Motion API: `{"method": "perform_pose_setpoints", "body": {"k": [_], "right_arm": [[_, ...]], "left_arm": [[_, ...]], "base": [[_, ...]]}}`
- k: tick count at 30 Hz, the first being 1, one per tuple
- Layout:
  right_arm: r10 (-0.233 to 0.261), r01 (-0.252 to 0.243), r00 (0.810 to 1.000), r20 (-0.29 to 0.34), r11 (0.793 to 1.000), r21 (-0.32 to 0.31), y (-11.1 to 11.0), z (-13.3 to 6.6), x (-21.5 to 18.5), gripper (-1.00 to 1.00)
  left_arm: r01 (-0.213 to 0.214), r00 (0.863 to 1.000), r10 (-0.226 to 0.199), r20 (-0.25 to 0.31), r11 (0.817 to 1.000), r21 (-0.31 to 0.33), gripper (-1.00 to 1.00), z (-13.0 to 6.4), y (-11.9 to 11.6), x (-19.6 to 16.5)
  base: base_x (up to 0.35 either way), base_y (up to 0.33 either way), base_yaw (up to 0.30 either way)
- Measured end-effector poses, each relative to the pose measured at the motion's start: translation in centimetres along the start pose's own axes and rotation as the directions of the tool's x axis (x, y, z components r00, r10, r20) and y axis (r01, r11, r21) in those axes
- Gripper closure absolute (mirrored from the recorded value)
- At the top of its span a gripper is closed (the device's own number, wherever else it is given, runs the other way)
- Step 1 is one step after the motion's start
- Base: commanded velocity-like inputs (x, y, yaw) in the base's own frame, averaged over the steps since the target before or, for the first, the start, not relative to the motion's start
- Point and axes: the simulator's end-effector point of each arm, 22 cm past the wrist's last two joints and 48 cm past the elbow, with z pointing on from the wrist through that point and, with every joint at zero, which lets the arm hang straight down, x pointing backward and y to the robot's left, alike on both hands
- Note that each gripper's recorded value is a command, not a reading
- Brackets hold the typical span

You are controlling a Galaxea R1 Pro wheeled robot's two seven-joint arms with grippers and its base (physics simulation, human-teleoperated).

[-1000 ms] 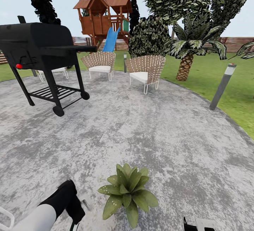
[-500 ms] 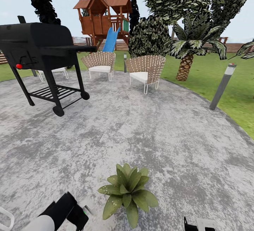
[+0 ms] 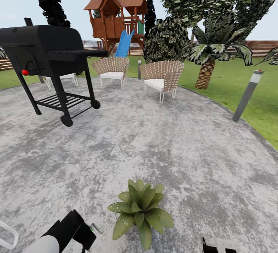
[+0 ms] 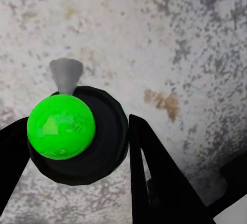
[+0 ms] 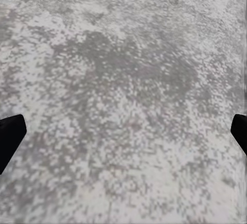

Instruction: Pick up the pesticide atomizer in the garden and spray insectifuge to fully cover both potted plants in the garden.

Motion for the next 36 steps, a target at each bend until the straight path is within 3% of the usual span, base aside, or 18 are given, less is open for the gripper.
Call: {"method": "perform_pose_setpoints", "body": {"k": [2,6,14,23,26,36], "right_arm": [[-0.001,0.001,1.0,0.0,1.0,0.0,0.0,0.0,0.0,-1.0],[-0.001,0.001,1.0,-0.001,1.0,-0.002,0.1,0.0,0.0,-1.0],[0.0,0.0,1.0,-0.003,1.0,-0.008,0.5,0.0,0.1,-1.0],[-0.001,0.001,1.0,-0.003,1.0,-0.01,0.6,-0.1,0.1,-1.0],[-0.001,0.001,1.0,-0.003,1.0,-0.009,0.5,-0.1,0.1,-1.0],[0.0,0.0,1.0,-0.004,1.0,-0.012,0.7,-0.1,0.1,-1.0]], "left_arm": [[0.004,1.0,-0.004,-0.001,0.999,-0.041,1.0,0.1,0.8,0.0],[0.01,1.0,-0.01,-0.004,0.998,-0.064,1.0,0.1,1.2,0.1],[0.013,1.0,-0.013,-0.002,0.998,-0.067,1.0,0.1,1.3,0.0],[0.021,1.0,-0.021,-0.007,0.998,-0.067,1.0,0.0,1.3,0.1],[0.024,0.999,-0.026,-0.024,0.998,-0.057,1.0,0.2,0.2,-0.4],[0.0,1.0,0.0,-0.005,0.998,-0.055,1.0,0.0,-0.6,-2.2]], "base": [[0.0,-0.257,0.002],[-0.049,-0.267,0.0],[-0.234,-0.184,0.151],[-0.03,-0.018,0.272],[0.0,0.0,0.058],[0.0,0.0,0.002]]}}
